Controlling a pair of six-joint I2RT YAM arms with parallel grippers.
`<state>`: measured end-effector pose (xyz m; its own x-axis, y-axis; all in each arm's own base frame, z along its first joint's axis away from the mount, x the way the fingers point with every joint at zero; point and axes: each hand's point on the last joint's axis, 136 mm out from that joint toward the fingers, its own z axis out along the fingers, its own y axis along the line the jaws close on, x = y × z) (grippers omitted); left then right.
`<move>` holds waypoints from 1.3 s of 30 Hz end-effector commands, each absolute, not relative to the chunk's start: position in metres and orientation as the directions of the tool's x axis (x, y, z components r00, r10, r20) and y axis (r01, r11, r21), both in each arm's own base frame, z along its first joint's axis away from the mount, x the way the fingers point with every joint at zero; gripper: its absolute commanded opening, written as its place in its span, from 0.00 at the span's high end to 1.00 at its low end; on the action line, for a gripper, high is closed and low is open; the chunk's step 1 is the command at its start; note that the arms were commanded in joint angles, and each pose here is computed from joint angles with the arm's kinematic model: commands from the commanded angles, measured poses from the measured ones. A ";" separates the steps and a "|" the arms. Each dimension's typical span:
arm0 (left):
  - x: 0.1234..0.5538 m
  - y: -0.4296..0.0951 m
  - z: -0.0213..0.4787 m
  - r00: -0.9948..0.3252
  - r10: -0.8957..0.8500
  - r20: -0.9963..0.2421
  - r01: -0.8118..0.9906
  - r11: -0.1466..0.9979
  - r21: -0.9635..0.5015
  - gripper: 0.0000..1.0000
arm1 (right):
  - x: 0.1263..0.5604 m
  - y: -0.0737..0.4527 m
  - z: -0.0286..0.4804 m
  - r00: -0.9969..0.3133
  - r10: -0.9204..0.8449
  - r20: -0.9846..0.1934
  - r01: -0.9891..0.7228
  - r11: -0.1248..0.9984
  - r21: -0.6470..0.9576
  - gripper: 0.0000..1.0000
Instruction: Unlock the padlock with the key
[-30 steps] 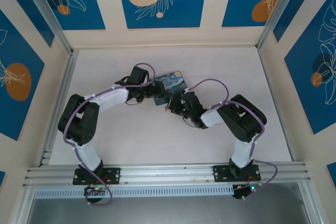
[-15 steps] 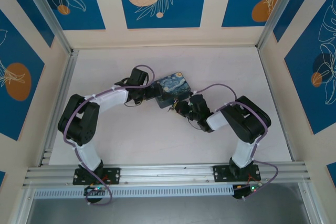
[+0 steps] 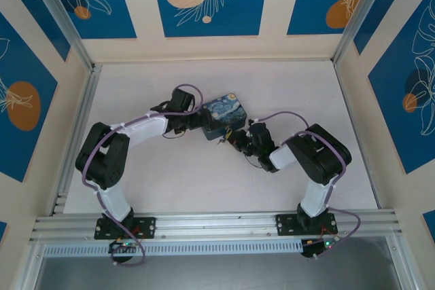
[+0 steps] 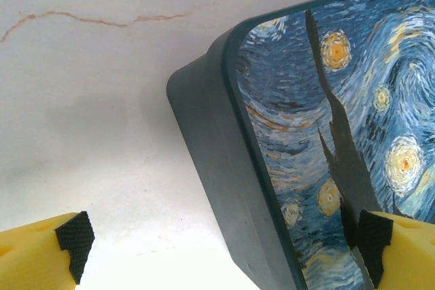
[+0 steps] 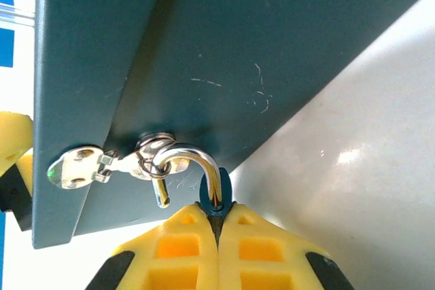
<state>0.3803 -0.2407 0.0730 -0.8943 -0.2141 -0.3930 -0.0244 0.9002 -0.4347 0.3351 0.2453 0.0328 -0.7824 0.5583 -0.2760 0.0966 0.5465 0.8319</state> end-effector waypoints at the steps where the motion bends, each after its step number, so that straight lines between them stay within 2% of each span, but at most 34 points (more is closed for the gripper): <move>1: 0.356 -0.220 0.030 -0.935 -0.156 -0.318 -0.061 0.956 -0.289 0.00 | 0.335 0.230 0.012 -0.760 0.611 -0.224 0.201 0.548 0.812 1.00; 17: 0.347 -0.216 0.007 -0.951 -0.160 -0.265 -0.090 0.961 -0.260 0.00 | 0.373 0.208 0.025 -0.673 0.723 -0.153 0.287 0.446 0.848 1.00; 30: 0.346 -0.215 0.004 -0.953 -0.168 -0.252 -0.101 0.961 -0.258 0.01 | 0.377 0.168 0.026 -0.645 0.751 -0.144 0.325 0.439 0.838 1.00; 39: 0.346 -0.216 0.002 -0.955 -0.165 -0.248 -0.099 0.961 -0.256 0.01 | 0.382 0.170 0.039 -0.671 0.726 -0.150 0.285 0.440 0.852 1.00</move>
<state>0.3941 -0.2565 0.0702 -0.8763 -0.2248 -0.4262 -0.0006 0.8850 -0.4655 0.3803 0.1668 0.0297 -0.6575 0.7423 -0.1288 0.3136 0.4251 0.8491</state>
